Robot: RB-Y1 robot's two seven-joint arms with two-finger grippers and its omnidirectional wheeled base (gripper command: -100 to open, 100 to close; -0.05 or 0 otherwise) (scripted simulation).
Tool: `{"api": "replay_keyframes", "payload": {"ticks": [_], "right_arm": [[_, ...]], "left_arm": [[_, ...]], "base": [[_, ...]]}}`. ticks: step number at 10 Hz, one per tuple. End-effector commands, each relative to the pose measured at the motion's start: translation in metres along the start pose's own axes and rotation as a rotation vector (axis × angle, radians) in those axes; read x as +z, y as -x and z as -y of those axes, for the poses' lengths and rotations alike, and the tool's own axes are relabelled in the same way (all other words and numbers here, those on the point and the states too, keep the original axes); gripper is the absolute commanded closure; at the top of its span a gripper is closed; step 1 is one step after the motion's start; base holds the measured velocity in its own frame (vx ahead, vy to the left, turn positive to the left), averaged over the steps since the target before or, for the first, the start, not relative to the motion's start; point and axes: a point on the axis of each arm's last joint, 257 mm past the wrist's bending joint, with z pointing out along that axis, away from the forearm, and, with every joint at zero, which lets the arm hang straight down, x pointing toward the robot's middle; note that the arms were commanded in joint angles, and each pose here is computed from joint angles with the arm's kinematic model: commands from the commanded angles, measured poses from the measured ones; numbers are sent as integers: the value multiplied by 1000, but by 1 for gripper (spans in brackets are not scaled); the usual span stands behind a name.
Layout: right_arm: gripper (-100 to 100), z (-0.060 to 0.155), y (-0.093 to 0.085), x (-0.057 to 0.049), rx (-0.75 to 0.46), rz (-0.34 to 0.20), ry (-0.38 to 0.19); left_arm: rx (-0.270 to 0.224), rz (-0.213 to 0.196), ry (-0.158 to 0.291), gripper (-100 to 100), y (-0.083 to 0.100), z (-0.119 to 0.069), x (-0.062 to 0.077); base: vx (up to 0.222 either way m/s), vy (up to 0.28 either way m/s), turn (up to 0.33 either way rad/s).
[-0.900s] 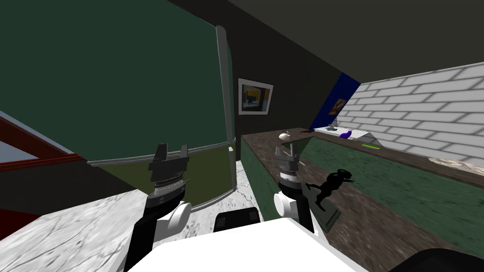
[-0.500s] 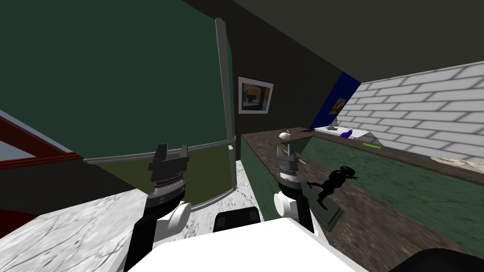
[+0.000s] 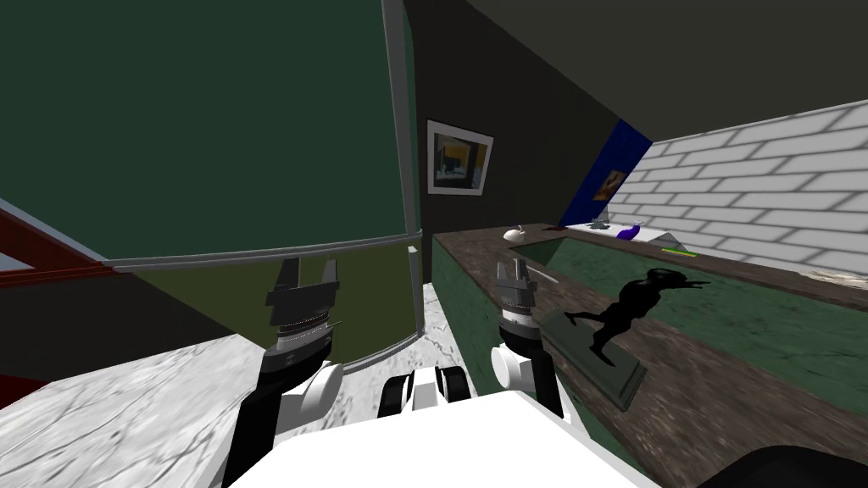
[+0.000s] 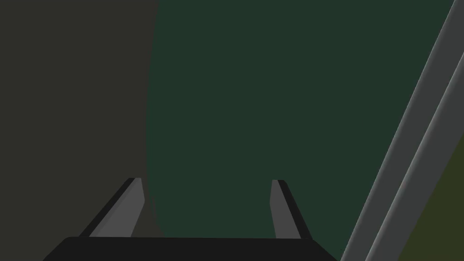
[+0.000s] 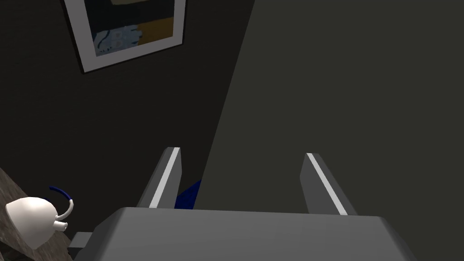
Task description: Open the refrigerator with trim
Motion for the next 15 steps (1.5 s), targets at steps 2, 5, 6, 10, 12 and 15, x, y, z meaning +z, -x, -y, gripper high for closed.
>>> {"api": "replay_keyframes", "payload": {"ticks": [2, 5, 6, 10, 12, 15], "right_arm": [[0, 0, 0, 0, 0, 0, 0], [0, 0, 0, 0, 0, 0, -1], [0, 0, 0, 0, 0, 0, -1], [0, 0, 0, 0, 0, 0, -1], [0, 0, 0, 0, 0, 0, -1], [0, 0, 0, 0, 0, 0, -1]], "left_arm": [[26, -72, 42, -100, -13, -20, 3], [61, -128, 95, -100, -25, -49, 11], [76, -144, 114, -100, -29, -59, 14], [146, -203, 192, -100, -45, -104, 31], [167, -217, 215, -100, -50, -117, 37], [213, -242, 260, -100, -58, -142, 49]], "base": [[-5, 9, -14], [-15, 25, -19], [-4, 32, -25], [-7, 35, -32], [-6, 38, -26], [-7, 26, -25]]}}
